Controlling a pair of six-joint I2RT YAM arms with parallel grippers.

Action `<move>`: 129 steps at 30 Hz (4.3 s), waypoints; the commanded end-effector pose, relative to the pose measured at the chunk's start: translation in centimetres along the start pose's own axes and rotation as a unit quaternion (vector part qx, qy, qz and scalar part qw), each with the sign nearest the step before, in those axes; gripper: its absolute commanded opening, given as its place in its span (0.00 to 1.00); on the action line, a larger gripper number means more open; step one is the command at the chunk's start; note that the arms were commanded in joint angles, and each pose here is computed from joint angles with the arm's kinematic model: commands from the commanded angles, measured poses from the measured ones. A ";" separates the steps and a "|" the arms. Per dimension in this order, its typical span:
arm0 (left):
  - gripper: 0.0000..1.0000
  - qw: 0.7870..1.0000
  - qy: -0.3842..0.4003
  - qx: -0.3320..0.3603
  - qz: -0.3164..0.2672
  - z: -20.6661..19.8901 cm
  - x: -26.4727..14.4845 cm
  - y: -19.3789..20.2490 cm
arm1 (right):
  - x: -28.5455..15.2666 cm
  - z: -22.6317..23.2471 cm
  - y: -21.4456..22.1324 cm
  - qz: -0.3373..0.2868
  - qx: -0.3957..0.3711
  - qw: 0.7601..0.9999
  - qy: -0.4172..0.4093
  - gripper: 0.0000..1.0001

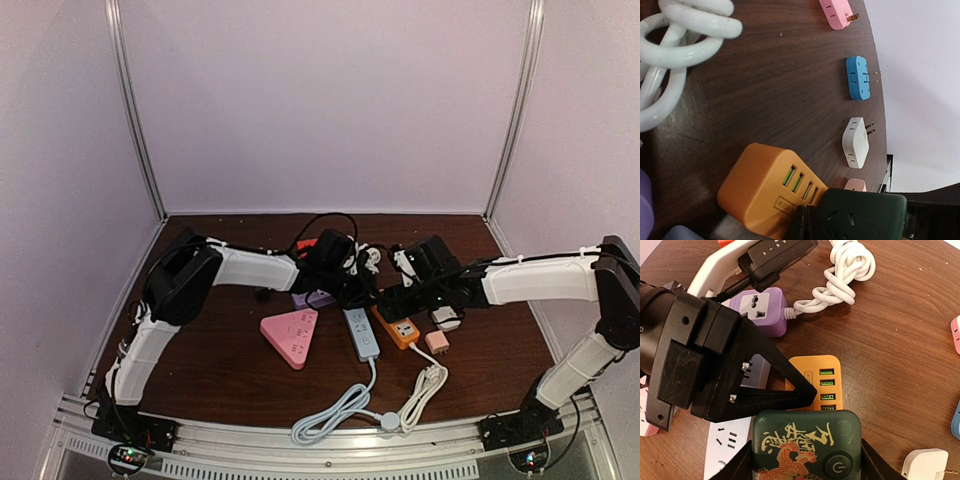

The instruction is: Pull the plug off the socket

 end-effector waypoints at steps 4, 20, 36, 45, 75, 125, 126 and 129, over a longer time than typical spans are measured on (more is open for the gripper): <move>0.04 0.997 -0.065 0.004 0.031 1.6 1.0 1.2 | 0.0 0.6 -1.9 -0.031 0.005 0.999 0.007 0.36; 0.02 0.990 -0.124 0.001 0.074 4.5 2.1 3.1 | -0.2 1.2 -4.4 -0.058 0.010 0.998 0.012 0.35; 0.02 0.981 -0.168 0.006 0.094 6.6 2.2 4.2 | -1.7 1.8 -6.8 -0.088 0.017 0.996 -0.004 0.36; 0.00 0.980 -0.169 0.007 0.100 6.6 2.3 4.4 | -2.0 1.2 -6.4 -0.083 0.018 0.996 0.010 0.36; 0.09 0.984 -0.085 0.149 -0.054 -7.3 -10.3 -4.6 | -1.0 -8.0 -11.7 -0.119 0.203 0.971 -0.049 0.39; 0.09 0.982 -0.109 0.124 -0.096 -5.9 -18.2 -3.7 | 8.1 -13.1 -6.8 -0.055 0.322 0.939 -0.104 0.69; 0.09 0.982 -0.110 0.123 -0.096 -5.8 -18.1 -3.7 | 8.0 -13.2 -6.8 -0.056 0.321 0.940 -0.102 0.70; 0.09 0.982 -0.111 0.122 -0.094 -5.6 -18.1 -3.6 | 7.4 -13.2 -6.7 -0.057 0.315 0.943 -0.089 0.73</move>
Point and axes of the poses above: each gripper's point midway between its finger pads, its own x axis out along the fingers, its own z axis along the line the jaws close on, y = z × x, the point moved 7 cm from there along -x, back along the fingers, and after that the axes turned 2 degrees about x, right-handed, at the moved point
